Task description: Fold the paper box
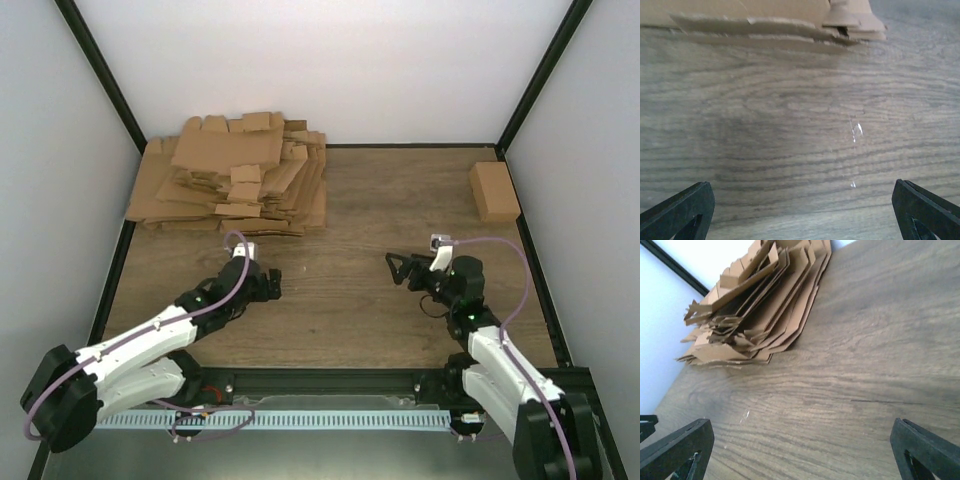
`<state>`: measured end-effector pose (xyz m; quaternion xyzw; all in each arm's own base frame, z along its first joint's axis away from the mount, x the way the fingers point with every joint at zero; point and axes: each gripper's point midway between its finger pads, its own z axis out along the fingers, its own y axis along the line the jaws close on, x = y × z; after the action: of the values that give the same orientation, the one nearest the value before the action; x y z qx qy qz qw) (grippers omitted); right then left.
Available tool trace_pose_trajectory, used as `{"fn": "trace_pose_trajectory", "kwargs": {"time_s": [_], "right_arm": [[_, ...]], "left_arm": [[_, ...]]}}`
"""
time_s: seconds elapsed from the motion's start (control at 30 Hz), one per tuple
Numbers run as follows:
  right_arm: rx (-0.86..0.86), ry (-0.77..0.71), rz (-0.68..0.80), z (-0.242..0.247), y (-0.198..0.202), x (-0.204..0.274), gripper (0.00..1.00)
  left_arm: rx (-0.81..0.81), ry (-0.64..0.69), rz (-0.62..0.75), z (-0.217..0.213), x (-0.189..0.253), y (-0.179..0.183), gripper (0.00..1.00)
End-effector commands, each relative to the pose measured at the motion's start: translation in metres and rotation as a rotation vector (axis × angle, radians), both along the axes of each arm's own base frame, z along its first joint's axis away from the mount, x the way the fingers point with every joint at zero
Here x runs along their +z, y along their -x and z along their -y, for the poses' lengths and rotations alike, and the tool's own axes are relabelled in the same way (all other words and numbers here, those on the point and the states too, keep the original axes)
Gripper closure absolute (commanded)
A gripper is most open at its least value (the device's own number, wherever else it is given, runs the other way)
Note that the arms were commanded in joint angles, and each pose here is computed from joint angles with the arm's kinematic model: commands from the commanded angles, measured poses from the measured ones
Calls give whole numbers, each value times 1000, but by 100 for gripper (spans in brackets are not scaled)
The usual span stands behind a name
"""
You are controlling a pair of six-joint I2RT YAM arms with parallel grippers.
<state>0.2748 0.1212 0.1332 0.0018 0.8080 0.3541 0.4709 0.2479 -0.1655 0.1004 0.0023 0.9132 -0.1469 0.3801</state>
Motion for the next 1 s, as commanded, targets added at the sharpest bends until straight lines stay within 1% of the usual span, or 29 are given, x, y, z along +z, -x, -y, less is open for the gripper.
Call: {"fn": "trace_pose_trajectory", "kwargs": {"time_s": [0.0, 0.1, 0.17, 0.2, 0.27, 0.33, 0.4, 0.47, 0.6, 0.83, 0.97], "right_arm": [[-95, 27, -1, 16, 4, 6, 0], [-145, 63, 4, 27, 7, 10, 0], [-221, 83, -22, 39, 7, 6, 0], [-253, 93, -34, 45, 8, 2, 0], [-228, 83, -13, 41, 11, 4, 0], [-198, 73, 21, 36, 12, 9, 0], [-191, 68, 28, 35, 13, 9, 0], [-172, 65, 25, 32, 14, 8, 0], [-141, 57, 14, 27, 15, 5, 0], [-157, 62, 2, 29, 13, 3, 0], [-155, 63, 0, 29, 14, 3, 0]], "left_arm": [[68, -25, 194, -17, 38, -17, 0], [64, -109, 261, -31, 52, -17, 0], [103, -133, 291, -44, 60, -15, 0], [109, -127, 309, -46, 65, -14, 0], [109, -96, 350, -47, 73, -13, 0], [118, -72, 373, -50, 70, -10, 0], [118, -51, 390, -54, 58, -5, 0], [147, -19, 406, -61, 48, 0, 0], [223, 39, 454, -79, 59, 9, 0], [216, 135, 560, -85, 76, 19, 0], [197, 137, 561, -82, 75, 19, 0]]}}
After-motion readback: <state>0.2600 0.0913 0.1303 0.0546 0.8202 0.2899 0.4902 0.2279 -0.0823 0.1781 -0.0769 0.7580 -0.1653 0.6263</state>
